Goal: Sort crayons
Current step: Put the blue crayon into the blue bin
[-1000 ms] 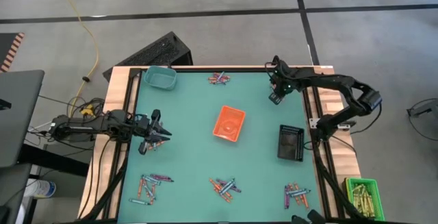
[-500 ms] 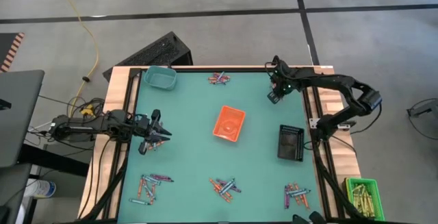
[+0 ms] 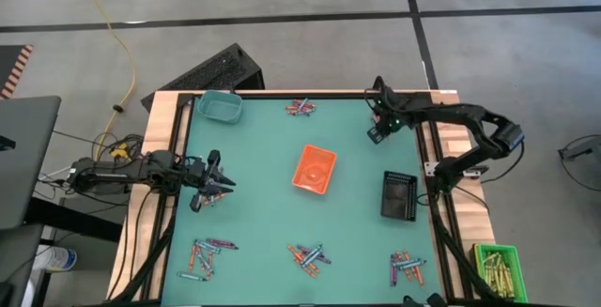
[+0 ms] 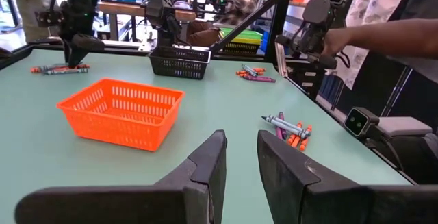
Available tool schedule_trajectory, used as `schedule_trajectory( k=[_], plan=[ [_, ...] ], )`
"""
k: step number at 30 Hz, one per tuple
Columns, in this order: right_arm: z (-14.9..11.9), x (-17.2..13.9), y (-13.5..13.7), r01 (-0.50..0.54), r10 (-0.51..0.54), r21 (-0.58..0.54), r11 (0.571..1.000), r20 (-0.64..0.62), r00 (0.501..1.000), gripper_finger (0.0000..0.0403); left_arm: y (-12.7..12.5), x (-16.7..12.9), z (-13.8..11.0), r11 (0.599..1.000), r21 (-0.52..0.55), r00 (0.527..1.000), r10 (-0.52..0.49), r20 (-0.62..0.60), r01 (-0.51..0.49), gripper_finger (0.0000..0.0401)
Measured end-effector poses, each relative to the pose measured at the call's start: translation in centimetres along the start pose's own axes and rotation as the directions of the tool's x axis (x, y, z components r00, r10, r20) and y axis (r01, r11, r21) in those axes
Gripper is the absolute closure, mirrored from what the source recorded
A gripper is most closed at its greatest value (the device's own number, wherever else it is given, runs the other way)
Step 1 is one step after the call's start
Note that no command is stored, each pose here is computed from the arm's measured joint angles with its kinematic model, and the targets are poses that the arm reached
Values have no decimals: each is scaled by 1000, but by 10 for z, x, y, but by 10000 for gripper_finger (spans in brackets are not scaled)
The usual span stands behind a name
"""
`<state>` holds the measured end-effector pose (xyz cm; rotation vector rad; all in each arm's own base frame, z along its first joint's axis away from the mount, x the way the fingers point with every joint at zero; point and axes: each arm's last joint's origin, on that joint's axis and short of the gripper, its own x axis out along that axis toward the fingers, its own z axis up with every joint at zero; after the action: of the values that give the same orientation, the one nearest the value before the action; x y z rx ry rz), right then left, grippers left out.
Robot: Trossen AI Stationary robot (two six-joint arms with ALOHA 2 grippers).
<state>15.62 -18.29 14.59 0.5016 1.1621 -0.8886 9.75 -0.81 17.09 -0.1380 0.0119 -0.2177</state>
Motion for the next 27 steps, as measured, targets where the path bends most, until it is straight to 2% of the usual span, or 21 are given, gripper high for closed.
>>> schedule_trajectory(
  k=[8, 20, 27],
  plan=[
    [2, 0, 1, 1, -1, 12, 1000, 26, 1000, 286, 0, 0, 0, 1000, 0, 1000, 0, 0, 0, 328],
    [2, 0, 1, 1, -1, 5, 1000, 21, 1000, 391, 0, 0, 0, 1000, 0, 1000, 0, 0, 0, 328],
    [1, 0, 1, -4, 4, 2, 1000, 17, 1000, 398, 0, 0, 0, 1000, 0, 1000, 0, 0, 0, 328]
  ],
)
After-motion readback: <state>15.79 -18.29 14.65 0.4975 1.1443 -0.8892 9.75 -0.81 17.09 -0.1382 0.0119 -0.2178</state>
